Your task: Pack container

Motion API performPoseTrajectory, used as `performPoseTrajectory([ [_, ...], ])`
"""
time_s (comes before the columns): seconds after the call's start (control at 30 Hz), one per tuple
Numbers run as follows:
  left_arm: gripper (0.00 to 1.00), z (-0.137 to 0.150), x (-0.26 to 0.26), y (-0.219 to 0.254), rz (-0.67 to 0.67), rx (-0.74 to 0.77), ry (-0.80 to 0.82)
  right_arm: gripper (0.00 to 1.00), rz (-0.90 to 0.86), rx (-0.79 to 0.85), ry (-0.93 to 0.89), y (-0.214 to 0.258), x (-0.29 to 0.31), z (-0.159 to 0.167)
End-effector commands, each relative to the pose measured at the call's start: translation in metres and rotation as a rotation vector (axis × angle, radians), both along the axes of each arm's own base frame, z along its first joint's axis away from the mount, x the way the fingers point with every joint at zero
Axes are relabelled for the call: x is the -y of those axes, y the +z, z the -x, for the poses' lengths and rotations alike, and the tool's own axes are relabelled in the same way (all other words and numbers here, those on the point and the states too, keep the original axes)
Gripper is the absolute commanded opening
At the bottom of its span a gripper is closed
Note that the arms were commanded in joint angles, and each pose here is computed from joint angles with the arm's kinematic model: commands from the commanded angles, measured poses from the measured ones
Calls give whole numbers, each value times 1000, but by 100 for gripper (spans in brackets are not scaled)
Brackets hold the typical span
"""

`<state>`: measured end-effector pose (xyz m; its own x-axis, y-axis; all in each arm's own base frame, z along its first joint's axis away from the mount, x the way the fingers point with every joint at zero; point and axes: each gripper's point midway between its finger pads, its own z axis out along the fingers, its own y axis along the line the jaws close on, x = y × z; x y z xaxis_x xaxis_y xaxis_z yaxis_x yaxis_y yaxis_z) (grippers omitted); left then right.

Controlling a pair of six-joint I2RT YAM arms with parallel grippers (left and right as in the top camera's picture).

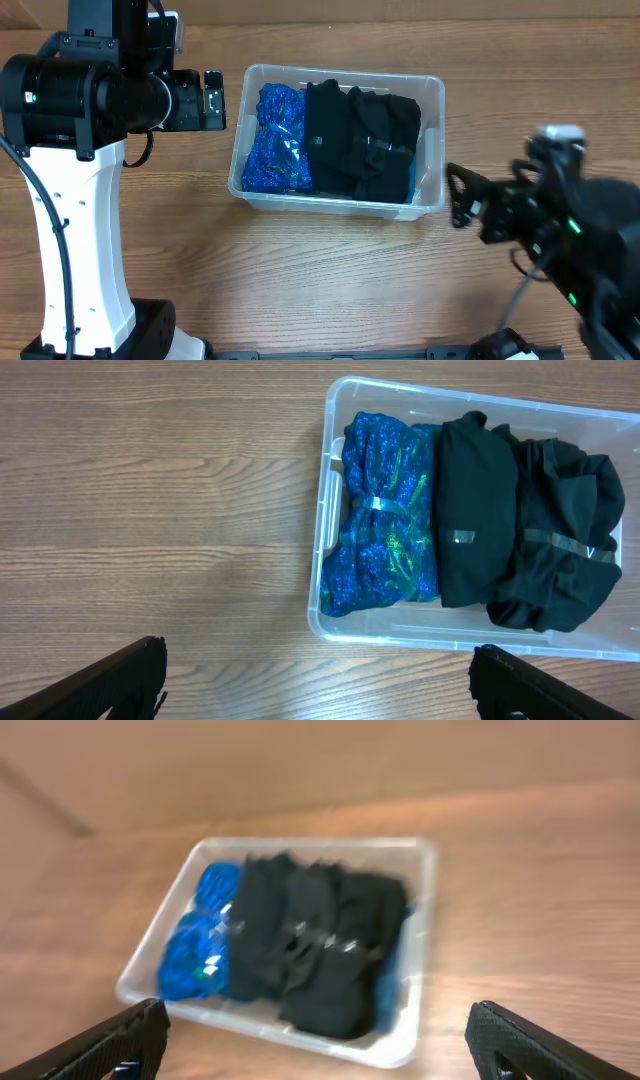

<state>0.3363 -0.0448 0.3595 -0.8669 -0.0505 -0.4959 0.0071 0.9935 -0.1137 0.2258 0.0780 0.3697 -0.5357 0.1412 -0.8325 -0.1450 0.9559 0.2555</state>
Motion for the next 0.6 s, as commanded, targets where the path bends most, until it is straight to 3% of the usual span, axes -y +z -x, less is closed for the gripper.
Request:
performPoseTrajectory([
  [0.0,100,2,-3,3,-18,13,-15,100,188,154,-21,21,31,20],
  [0.07,100,2,-3,3,-18,13,-15,100,217,182,-39,19,42,29],
  [0.2,100,2,-3,3,-18,13,-15,100,190,208,-158,-28,65,27],
  [0.37,100,2,-3,3,-18,13,-15,100,115,164,-16,-168,38,23],
  [0.57,100,2,-3,3,-18,13,-15,100,58,180,-44,-223,39,17],
])
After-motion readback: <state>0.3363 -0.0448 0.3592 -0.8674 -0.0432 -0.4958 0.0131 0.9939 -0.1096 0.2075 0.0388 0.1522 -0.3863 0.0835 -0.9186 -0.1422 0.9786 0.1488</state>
